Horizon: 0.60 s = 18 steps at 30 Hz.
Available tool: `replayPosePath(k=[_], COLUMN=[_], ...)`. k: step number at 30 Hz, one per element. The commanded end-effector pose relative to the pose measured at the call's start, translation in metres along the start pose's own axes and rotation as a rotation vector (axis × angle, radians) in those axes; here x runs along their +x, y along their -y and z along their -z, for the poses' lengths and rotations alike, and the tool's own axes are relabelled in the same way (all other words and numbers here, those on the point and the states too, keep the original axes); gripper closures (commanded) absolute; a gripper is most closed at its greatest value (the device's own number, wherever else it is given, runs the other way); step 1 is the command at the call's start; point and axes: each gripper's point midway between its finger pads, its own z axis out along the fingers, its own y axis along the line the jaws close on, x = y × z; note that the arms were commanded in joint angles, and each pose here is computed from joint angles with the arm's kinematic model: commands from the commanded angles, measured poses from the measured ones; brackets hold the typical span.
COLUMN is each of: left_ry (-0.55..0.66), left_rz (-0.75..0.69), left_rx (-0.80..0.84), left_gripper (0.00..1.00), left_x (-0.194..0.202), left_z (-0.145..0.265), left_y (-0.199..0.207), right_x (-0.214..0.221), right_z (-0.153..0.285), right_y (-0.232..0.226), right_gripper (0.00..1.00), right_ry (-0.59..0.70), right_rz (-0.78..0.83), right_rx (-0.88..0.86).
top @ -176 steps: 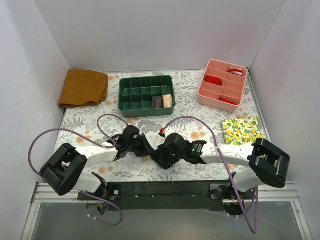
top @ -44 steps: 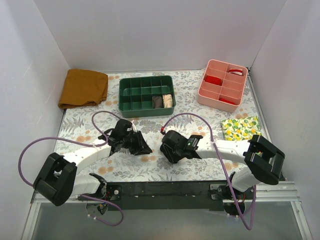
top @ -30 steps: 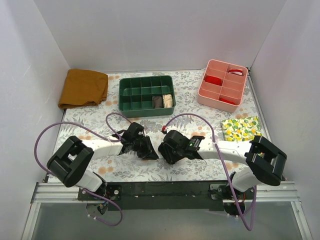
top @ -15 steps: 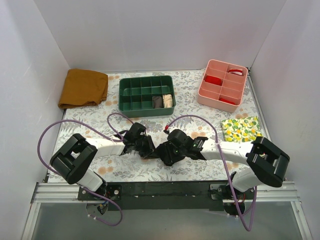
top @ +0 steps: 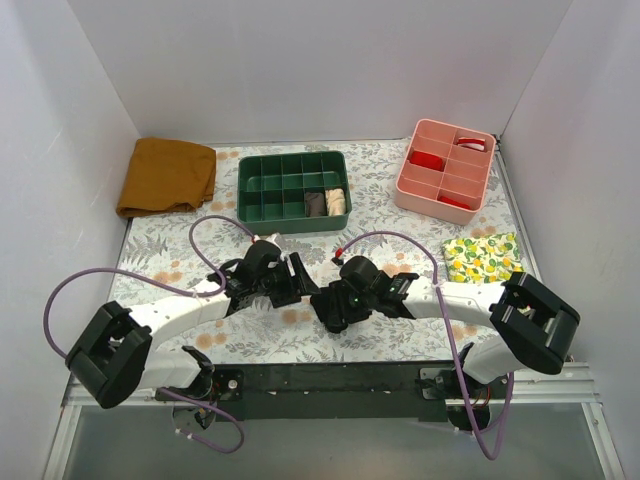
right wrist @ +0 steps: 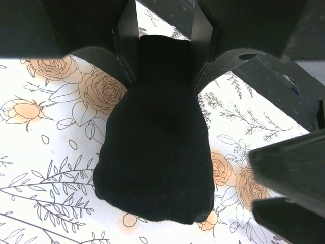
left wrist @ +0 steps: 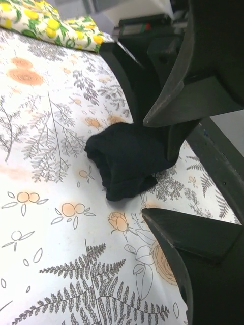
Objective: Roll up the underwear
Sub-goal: Roll the underwear to the center of the board.
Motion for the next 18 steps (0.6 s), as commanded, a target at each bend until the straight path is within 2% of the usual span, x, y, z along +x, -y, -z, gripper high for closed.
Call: replayPosePath(k=[1,9,18], left_ry=[0.067,-0.036,-0.056], left_rz=[-0.045,0.013,0.054], left_rx=[0.009,-0.001,0.012], left_gripper=[0.34,0.33,0.28], left_x=[-0.014,-0.002,-0.005], left_z=[0.008,-0.012,-0.014], left_y=[0.007,0.009,0.022], right_x=[0.004,0.002,0.001], right_z=[0.000,0.004,0.003], right_y=[0.002,0.003,0.003], right_gripper=[0.99,0.99,0.99], right_ry=[-0.027,-0.021,-0.021], right_rz=[0.040,0.064,0.075], right_rx=[0.008,0.012,0.014])
